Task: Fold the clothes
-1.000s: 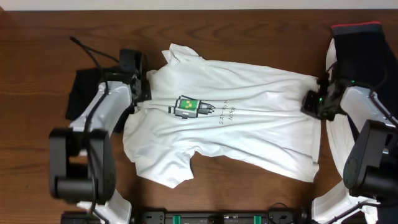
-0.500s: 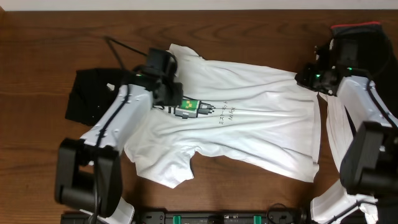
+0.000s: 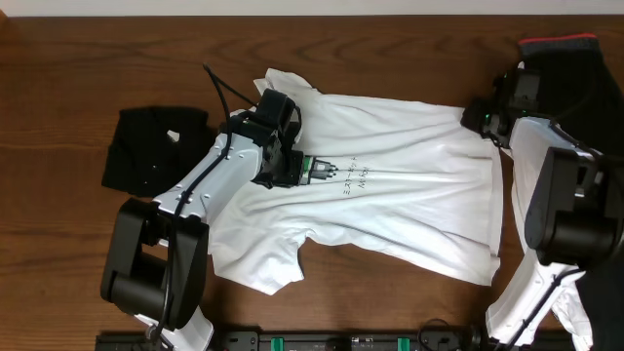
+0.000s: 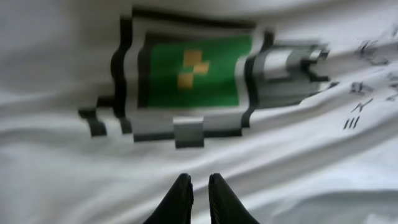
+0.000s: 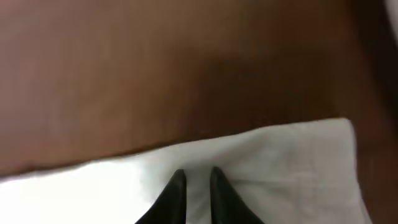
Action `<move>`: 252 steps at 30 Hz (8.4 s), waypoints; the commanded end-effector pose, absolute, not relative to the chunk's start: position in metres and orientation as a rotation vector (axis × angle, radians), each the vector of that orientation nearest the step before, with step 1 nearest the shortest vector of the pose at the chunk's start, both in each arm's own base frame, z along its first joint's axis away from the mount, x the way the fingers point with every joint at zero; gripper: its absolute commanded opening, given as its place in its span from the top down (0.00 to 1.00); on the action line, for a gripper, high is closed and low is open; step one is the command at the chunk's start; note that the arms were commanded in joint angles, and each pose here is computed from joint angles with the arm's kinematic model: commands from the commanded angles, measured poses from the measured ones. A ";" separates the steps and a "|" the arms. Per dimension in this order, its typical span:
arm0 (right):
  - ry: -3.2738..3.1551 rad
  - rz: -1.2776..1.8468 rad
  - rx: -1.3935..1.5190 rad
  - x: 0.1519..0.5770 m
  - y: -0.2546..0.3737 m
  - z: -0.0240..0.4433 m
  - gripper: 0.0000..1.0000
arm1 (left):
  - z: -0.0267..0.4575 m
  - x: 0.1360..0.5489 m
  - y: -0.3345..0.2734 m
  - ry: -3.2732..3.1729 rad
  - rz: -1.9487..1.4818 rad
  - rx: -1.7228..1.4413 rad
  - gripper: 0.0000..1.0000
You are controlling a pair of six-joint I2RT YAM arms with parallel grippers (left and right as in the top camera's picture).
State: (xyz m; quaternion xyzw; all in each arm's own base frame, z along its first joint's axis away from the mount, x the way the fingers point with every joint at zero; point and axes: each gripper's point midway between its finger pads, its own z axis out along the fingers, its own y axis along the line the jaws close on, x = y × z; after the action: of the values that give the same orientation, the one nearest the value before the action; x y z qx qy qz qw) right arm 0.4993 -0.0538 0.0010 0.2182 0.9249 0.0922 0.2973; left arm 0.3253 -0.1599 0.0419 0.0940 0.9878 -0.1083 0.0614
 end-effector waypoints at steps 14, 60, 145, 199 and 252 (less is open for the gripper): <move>2.300 0.416 0.482 0.552 -0.067 0.047 0.78 | 0.029 0.310 -0.149 3.066 -0.262 0.281 0.85; 2.385 0.702 -0.091 0.590 0.132 0.019 0.35 | 0.027 0.297 -0.138 3.127 -0.188 0.278 0.62; 3.128 -0.003 0.477 0.240 0.061 0.050 0.32 | 0.029 0.281 -0.081 3.149 -0.181 0.066 0.41; 2.786 0.215 0.867 0.325 -0.098 -0.003 0.99 | -0.014 0.272 -0.075 3.277 -0.107 0.057 0.47; 2.733 0.404 0.945 0.327 -0.125 0.053 0.63 | -0.014 0.275 -0.075 3.262 -0.111 0.058 0.47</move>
State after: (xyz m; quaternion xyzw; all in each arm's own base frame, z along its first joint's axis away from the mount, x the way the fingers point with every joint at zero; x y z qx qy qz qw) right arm 0.3224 -0.1320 0.0380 0.3369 0.9301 0.1088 0.0983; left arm 0.2766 -0.0771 -0.0041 0.0114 0.9977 -0.0395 -0.0532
